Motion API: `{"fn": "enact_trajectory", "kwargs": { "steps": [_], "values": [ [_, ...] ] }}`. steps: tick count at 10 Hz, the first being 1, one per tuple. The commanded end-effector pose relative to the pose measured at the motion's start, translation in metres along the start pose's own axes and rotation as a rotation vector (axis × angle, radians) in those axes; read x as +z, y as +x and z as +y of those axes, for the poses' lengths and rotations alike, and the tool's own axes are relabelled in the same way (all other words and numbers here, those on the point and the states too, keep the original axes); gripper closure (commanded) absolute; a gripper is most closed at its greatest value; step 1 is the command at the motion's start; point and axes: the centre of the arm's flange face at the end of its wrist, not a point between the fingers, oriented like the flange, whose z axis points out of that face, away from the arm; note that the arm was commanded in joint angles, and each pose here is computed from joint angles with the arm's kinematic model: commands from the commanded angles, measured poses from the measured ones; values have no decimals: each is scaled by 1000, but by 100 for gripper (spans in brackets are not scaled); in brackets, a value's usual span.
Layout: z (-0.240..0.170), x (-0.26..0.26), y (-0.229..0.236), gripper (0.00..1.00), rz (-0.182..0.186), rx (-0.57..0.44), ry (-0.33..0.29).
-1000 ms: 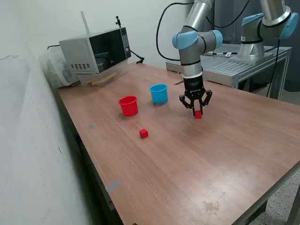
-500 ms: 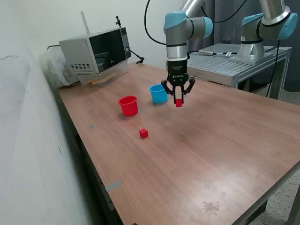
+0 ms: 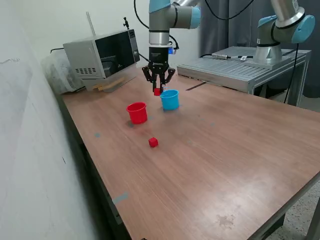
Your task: Place red objects in the red bin, and blue objects in the blue bin.
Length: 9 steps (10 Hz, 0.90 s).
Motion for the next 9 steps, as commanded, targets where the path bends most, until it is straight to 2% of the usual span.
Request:
{"fn": "enact_trajectory", "kwargs": {
  "steps": [1, 2, 5, 9],
  "values": [
    [-28, 20, -61, 100, -27, 200, 70],
    [-24, 22, -65, 100, -34, 228, 66],
    [7, 28, -73, 100, -33, 214, 57],
    [8, 39, -78, 100, -32, 220, 62]
  ]
}}
